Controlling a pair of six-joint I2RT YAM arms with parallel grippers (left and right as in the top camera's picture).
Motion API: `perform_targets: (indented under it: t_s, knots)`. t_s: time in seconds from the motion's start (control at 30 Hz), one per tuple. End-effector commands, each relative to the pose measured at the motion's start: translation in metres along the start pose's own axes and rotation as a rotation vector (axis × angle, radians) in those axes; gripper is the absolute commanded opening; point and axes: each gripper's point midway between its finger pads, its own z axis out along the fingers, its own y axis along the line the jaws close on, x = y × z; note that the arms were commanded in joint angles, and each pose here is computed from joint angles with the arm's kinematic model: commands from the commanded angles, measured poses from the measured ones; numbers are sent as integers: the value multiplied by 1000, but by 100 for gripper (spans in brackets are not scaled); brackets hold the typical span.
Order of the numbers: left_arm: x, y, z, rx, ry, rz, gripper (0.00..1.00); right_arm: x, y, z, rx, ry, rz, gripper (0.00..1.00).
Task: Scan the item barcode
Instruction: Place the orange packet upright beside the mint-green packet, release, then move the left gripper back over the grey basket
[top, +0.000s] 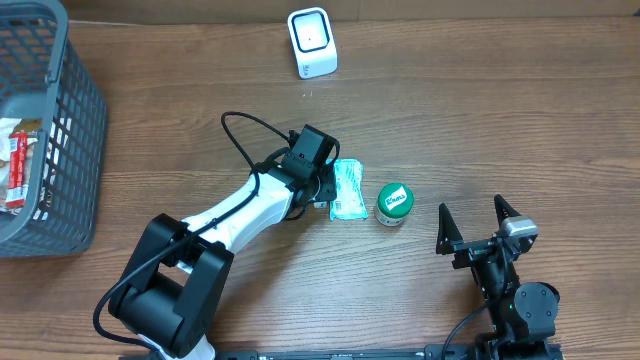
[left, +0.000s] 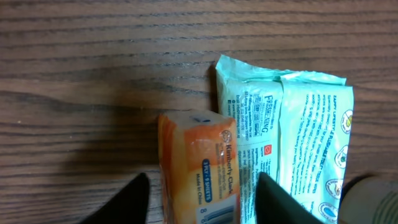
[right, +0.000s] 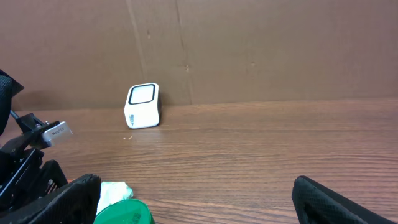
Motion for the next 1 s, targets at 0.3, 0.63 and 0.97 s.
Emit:
perform_targets:
  t_s: [0.3,0.63,0.97]
  knots:
    - [-32,-12,-12,15,-70,79,66,2,-4,0,19,-5,7,100]
    - [-151,0,-117,-115,-252,155,76,2,-4,0,19,-5,7,100]
    - [-266,157,-340,-740,-691,-90,100,2,-4,0,19,-5,7,100]
